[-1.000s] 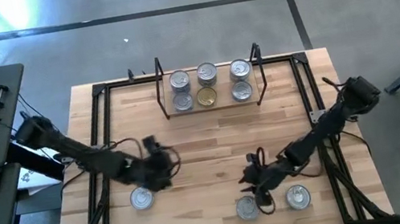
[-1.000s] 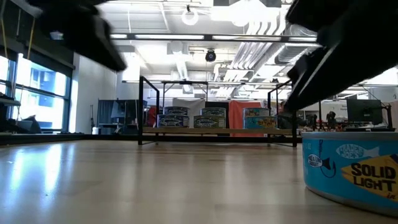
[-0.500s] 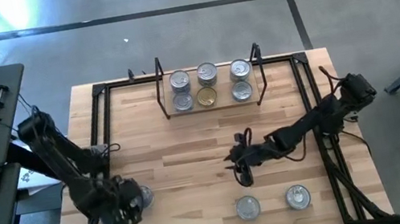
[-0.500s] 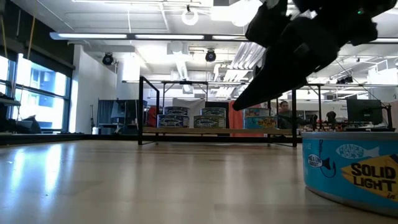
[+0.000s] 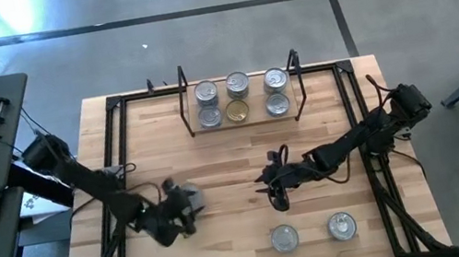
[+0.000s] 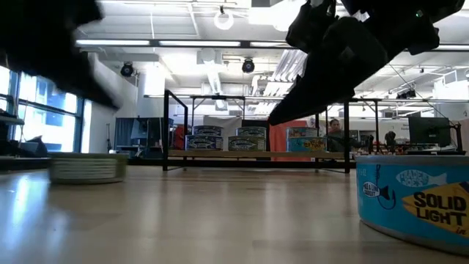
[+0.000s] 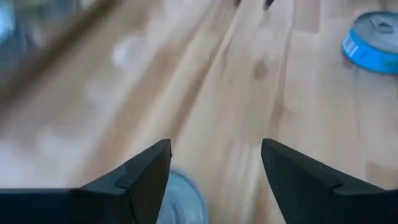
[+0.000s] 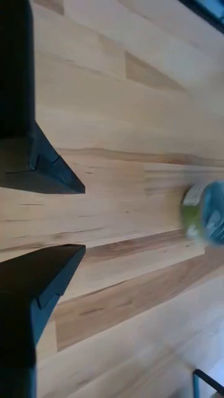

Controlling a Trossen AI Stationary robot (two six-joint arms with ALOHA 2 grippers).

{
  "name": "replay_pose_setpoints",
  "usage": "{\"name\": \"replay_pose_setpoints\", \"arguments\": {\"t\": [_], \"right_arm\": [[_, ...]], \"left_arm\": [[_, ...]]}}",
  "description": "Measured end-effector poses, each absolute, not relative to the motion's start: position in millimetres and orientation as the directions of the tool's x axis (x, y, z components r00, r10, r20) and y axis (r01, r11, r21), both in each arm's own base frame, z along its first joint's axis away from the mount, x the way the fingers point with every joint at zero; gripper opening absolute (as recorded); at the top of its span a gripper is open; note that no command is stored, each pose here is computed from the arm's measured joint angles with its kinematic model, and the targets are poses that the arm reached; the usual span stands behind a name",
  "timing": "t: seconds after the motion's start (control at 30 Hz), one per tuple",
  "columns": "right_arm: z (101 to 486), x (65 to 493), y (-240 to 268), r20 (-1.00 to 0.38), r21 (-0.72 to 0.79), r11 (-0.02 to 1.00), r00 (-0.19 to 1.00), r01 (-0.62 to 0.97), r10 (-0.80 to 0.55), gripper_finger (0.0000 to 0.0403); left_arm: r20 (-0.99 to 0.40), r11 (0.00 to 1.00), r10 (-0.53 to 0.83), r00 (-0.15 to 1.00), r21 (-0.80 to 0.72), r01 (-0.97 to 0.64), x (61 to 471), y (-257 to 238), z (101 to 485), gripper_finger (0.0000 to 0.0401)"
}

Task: Stack canned seafood by type on shelf
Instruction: Stack the green tuna can on top of the bottom green tuna can on the shelf

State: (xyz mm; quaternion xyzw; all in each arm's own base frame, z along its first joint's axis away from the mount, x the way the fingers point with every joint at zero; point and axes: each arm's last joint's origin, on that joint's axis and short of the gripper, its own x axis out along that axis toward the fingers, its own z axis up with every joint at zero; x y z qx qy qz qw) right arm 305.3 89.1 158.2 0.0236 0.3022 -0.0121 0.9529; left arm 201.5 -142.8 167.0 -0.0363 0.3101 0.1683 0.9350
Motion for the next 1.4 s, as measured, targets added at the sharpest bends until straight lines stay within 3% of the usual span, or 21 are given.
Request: {"name": "replay_pose_setpoints", "arguments": {"t": [0.2,0.3,0.5,0.63,0.73,1.03,1.23,1.4], "right_arm": [[161,307,90,-0.551,0.049,0.998,0.835,0.036,-0.004,0.0133],[162,308,89,-0.537,0.045,0.998,0.843,0.048,-0.017,0.0133],[165,310,90,-0.503,0.036,0.998,0.864,0.050,-0.025,0.0133],[168,311,90,-0.476,0.017,0.999,0.879,0.032,-0.020,0.0133],[170,313,91,-0.452,-0.003,1.000,0.892,0.005,-0.006,0.0133],[179,318,89,-0.361,-0.082,0.996,0.932,-0.035,0.003,0.0133],[179,318,86,-0.361,-0.078,0.997,0.932,-0.024,-0.006,0.0133],[179,318,86,-0.363,-0.079,0.997,0.932,-0.024,-0.006,0.0133]], "left_arm": [[-0.607,0.959,0.249,0.755,0.266,-0.102,219,-137,182,0.0243],[-0.699,0.943,0.266,0.664,0.333,-0.028,211,-129,172,0.0243],[-0.849,0.939,0.253,0.463,0.330,0.093,189,-120,154,0.0243],[-0.856,0.927,0.239,0.458,0.341,0.154,182,-114,138,0.0233],[-0.829,0.942,0.229,0.511,0.320,0.098,188,-107,133,0.0197],[-0.654,0.963,0.168,0.738,0.268,0.018,232,-81,147,0.0019],[-0.533,0.965,0.166,0.830,0.263,-0.025,254,-59,164,0.0014],[-0.639,0.942,0.151,0.754,0.324,0.085,250,-63,176,0.0015]]}}
